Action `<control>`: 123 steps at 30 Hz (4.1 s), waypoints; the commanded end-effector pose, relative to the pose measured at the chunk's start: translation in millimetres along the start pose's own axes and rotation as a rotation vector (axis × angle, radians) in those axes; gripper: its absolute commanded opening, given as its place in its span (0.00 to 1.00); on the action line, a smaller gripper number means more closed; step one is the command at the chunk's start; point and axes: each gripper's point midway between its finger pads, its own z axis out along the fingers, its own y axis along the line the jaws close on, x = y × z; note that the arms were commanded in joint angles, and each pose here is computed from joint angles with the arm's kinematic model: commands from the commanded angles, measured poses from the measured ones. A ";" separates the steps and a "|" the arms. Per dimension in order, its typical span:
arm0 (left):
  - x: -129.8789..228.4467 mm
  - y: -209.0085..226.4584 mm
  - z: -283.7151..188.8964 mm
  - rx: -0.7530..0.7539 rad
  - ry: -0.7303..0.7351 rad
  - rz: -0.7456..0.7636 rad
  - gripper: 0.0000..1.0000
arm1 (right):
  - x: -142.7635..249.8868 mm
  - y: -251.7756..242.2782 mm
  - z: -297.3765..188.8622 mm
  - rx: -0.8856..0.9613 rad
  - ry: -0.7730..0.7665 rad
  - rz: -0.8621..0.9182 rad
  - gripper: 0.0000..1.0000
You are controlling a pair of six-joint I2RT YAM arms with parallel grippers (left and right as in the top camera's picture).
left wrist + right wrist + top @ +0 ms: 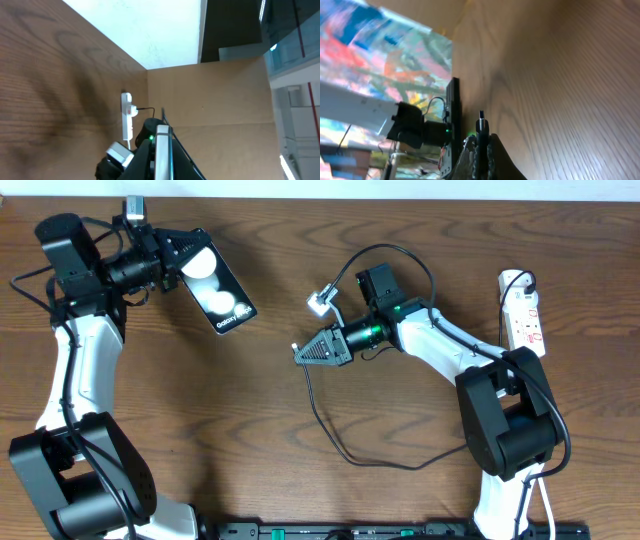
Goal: Plug charger to phone and switch on socket
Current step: 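Lift the cable plug with the right gripper toward the phone's bottom edge, then push the cable plug into the phone's bottom port with the right gripper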
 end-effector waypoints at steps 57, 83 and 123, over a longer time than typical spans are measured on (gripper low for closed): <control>18.9 -72.7 36.4 0.170 0.059 0.444 0.08 | -63.1 82.1 12.3 -0.280 -0.047 -0.212 0.01; 29.2 -72.3 40.4 0.181 0.109 0.433 0.07 | -66.9 82.0 15.3 -0.266 -0.066 -0.224 0.01; 32.7 -72.3 39.5 0.189 0.126 0.478 0.07 | -70.9 85.6 18.7 -0.259 -0.085 -0.262 0.01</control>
